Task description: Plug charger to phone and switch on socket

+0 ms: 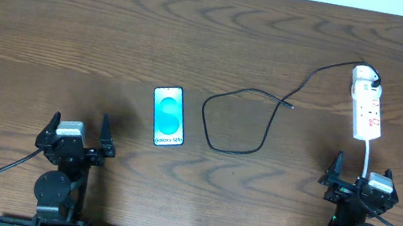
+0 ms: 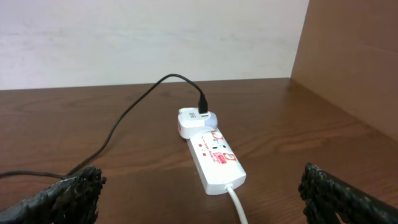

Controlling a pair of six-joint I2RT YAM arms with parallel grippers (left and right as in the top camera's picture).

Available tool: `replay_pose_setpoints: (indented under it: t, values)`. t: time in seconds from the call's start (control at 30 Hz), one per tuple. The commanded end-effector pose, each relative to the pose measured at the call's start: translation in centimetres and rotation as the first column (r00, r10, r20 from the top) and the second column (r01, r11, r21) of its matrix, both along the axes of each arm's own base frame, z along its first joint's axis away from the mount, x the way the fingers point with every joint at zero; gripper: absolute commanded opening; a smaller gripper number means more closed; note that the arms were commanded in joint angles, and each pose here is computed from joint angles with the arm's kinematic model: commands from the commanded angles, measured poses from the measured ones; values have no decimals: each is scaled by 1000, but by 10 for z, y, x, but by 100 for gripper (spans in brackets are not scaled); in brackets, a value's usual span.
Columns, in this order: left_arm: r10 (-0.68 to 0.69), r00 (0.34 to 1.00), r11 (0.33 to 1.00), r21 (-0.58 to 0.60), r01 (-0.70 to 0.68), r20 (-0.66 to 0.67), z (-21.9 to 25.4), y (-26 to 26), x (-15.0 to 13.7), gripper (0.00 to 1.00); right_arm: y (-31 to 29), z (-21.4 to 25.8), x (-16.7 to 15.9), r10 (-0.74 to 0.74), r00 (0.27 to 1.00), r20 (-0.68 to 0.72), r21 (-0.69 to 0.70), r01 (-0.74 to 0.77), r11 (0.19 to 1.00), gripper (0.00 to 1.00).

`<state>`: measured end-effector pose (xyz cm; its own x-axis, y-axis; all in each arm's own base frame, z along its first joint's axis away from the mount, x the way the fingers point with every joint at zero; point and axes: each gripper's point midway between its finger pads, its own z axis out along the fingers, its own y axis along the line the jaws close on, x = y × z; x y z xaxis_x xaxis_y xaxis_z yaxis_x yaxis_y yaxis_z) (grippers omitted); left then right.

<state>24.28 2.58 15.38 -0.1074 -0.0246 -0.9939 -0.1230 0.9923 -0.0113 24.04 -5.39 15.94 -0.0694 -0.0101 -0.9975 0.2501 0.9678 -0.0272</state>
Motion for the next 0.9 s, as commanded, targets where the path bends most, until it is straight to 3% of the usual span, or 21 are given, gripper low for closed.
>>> replay_pose_setpoints:
  t: [0.0, 0.53, 0.87]
  values:
    - [16, 999, 1000, 8, -16, -48, -18, 3, -1, 98, -1, 0, -1, -4, 1000, -2, -14, 4, 1000, 99]
    - [17, 999, 1000, 9, -16, -46, -17, 3, -1, 98, -1, 0, -1, -5, 1000, -2, -14, 5, 1000, 99]
    - [54, 998, 998, 16, -55, 42, 5, 10, 1, 98, -1, 0, -1, -4, 1000, -2, -14, 4, 1000, 99]
